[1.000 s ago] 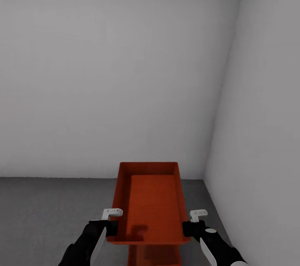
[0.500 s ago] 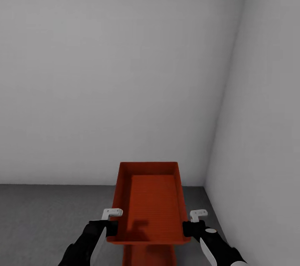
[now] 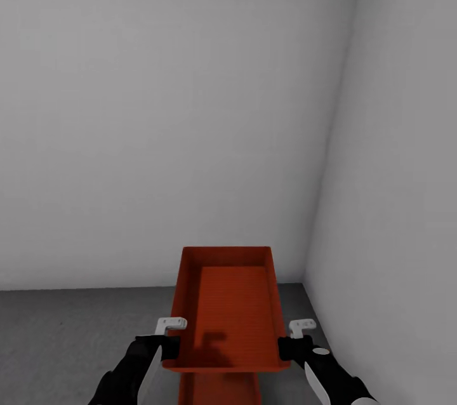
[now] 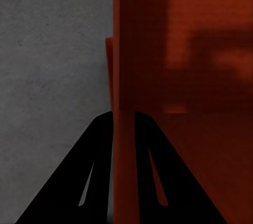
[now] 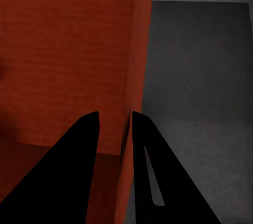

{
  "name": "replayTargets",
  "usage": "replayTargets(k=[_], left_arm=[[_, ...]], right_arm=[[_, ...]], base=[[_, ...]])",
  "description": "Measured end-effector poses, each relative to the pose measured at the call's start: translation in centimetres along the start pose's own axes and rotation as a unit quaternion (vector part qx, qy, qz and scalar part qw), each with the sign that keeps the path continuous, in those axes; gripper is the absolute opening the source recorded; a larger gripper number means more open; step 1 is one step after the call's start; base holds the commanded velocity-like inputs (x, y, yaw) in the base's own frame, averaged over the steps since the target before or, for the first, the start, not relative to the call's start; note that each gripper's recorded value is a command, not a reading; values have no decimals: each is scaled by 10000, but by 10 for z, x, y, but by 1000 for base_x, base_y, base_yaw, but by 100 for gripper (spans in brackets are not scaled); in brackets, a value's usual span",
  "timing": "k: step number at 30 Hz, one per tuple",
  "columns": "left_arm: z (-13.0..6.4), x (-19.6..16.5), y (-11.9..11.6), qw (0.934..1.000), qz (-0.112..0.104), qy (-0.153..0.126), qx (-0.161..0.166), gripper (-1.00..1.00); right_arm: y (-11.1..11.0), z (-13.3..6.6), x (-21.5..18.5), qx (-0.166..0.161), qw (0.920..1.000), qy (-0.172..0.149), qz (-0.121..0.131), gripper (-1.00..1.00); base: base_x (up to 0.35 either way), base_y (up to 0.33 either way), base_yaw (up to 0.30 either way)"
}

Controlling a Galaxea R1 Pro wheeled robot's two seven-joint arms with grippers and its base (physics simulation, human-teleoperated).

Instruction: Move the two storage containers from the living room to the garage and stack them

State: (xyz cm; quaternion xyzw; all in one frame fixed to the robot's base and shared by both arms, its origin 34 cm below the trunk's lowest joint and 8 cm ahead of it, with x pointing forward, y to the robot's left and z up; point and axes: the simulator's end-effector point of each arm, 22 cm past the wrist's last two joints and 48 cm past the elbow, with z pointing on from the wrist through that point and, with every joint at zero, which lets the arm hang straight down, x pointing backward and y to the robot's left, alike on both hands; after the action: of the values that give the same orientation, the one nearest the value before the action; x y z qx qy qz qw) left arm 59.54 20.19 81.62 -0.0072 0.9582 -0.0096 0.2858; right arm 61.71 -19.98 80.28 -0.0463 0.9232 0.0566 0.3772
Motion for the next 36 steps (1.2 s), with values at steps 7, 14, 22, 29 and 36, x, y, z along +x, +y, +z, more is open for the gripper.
replayTargets(k=[7, 14, 22, 29, 36], left_arm=[[0, 0, -1, 10000, -2, -2, -4, -100], [0, 0, 2, 10000, 5, 0, 0, -100], [0, 0, 0, 10000, 1, 0, 0, -100], [0, 0, 0, 10000, -3, -2, 1, -100], [0, 0, 0, 10000, -2, 0, 0, -100]], right_arm=[[-1, 0, 0, -2, 10000, -1, -4, -100], [2, 0, 0, 6, 10000, 1, -5, -100], [0, 0, 0, 1, 10000, 0, -1, -100], [0, 0, 0, 0, 10000, -1, -4, -100], [0, 0, 0, 1, 10000, 0, -5, -100]], base=[[25, 22, -5], [147, 134, 0], [15, 13, 0], [136, 0, 0], [27, 0, 0]])
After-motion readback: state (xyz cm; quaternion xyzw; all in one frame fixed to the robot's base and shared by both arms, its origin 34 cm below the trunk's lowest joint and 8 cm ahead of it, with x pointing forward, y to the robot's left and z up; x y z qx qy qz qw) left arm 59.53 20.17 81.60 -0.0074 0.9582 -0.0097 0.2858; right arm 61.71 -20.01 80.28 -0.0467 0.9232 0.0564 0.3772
